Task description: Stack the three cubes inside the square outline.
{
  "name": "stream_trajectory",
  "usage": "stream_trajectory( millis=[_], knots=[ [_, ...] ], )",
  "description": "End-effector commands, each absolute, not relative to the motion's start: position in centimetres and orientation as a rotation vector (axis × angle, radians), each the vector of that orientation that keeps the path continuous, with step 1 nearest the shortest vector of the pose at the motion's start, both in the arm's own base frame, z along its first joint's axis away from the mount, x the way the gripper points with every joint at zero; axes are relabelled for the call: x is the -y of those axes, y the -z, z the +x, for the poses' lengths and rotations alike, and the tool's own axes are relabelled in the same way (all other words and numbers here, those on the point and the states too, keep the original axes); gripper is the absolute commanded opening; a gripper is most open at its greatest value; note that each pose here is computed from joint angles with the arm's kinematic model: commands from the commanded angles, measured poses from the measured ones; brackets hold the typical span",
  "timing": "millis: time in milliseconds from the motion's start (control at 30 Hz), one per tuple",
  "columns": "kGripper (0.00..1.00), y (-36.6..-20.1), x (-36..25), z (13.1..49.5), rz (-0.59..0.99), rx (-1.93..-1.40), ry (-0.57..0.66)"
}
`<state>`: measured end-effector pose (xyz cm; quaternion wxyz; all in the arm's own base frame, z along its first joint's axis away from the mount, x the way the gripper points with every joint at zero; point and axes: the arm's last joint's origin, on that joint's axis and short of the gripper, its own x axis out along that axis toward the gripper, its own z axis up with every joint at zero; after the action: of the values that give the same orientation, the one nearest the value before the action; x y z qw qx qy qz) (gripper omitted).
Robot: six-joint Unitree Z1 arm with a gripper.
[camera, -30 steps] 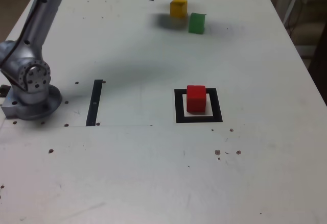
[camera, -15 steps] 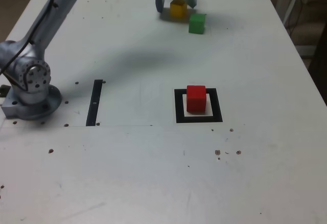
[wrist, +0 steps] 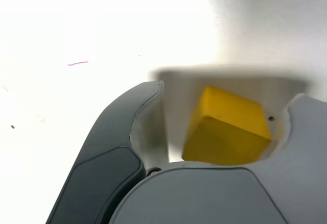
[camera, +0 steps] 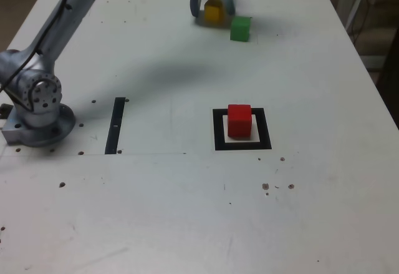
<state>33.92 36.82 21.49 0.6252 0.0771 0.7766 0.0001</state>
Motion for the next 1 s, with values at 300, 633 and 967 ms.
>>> stream_trajectory(
  millis=[300, 633, 967],
  knots=[
    [0.55, -20.87, -36.85, 34.45, 0.168, -1.758, 0.016],
    [0.37, -21.28, -36.65, 34.41, 0.158, -1.743, 0.033],
    [0.30, -21.76, -36.16, 34.39, 0.135, -1.730, 0.060]
  ],
)
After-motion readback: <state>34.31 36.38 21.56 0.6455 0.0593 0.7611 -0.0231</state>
